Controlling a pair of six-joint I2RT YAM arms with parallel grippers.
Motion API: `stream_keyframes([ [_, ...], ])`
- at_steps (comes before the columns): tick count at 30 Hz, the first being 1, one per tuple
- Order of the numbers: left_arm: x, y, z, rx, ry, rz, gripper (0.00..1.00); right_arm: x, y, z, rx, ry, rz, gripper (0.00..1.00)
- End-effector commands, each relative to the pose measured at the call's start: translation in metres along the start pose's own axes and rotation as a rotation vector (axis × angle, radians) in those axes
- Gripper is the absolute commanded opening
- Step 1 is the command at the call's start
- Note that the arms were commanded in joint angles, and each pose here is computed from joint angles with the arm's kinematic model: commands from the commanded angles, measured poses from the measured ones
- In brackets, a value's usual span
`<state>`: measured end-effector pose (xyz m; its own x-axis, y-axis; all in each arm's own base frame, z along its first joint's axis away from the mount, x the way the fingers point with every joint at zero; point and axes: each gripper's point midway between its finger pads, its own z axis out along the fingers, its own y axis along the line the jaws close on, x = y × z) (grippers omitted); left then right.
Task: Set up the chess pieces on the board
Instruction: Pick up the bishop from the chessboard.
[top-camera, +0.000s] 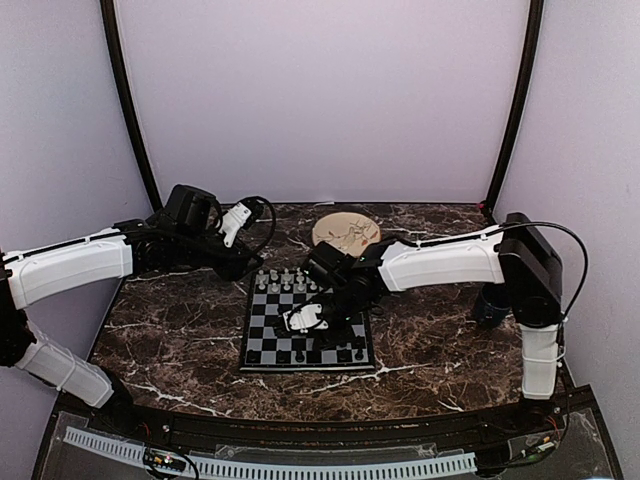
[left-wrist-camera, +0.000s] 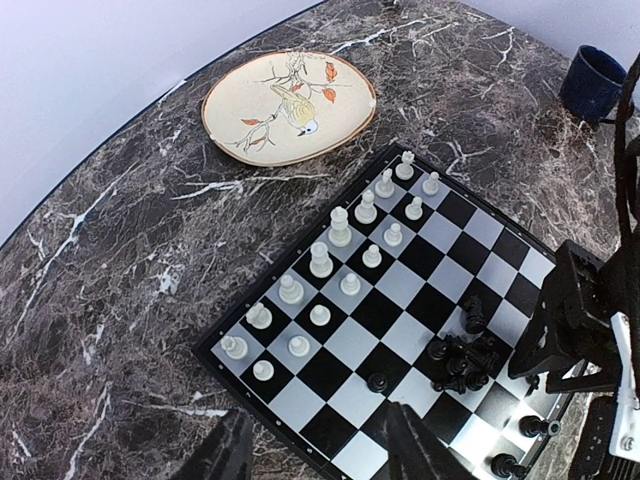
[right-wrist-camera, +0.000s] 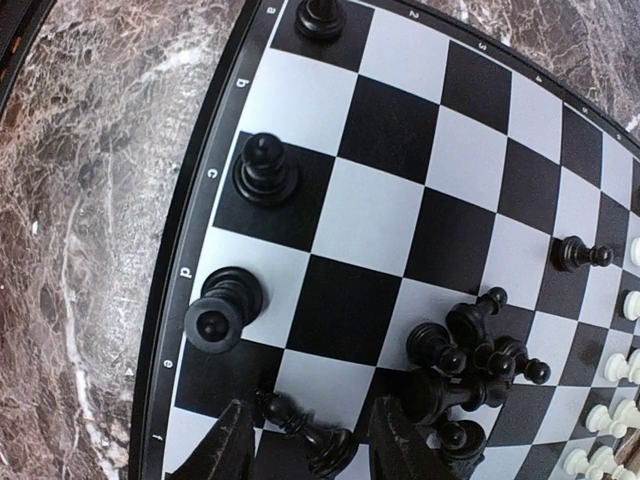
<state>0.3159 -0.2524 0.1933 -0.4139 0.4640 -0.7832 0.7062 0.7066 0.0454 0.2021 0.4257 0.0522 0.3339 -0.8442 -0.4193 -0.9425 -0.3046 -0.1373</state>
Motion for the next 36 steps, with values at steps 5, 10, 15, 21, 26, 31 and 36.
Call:
stream_keyframes([
  [5,0.0,-0.001,0.0,0.012,-0.007,0.002,0.48,0.014,0.004,0.001,-0.058,0.035,0.015,0.4],
  [10,0.001,-0.001,0.0,0.017,-0.005,0.002,0.48,0.021,0.007,-0.001,-0.068,0.047,0.034,0.4],
  [15,0.0,-0.002,0.001,0.021,-0.004,0.002,0.48,0.025,0.009,0.0,-0.077,0.058,0.045,0.38],
  [21,0.0,-0.003,0.001,0.024,-0.006,0.002,0.48,0.029,0.014,0.001,-0.103,0.076,0.055,0.33],
  [26,0.0,-0.004,0.001,0.032,-0.005,0.0,0.48,0.032,0.018,0.002,-0.121,0.087,0.059,0.28],
  [31,0.0,-0.004,0.001,0.034,-0.004,0.0,0.48,0.033,0.019,0.004,-0.132,0.094,0.071,0.25],
  [36,0.0,-0.005,0.001,0.037,-0.003,0.0,0.48,0.038,0.021,0.008,-0.145,0.117,0.086,0.25],
])
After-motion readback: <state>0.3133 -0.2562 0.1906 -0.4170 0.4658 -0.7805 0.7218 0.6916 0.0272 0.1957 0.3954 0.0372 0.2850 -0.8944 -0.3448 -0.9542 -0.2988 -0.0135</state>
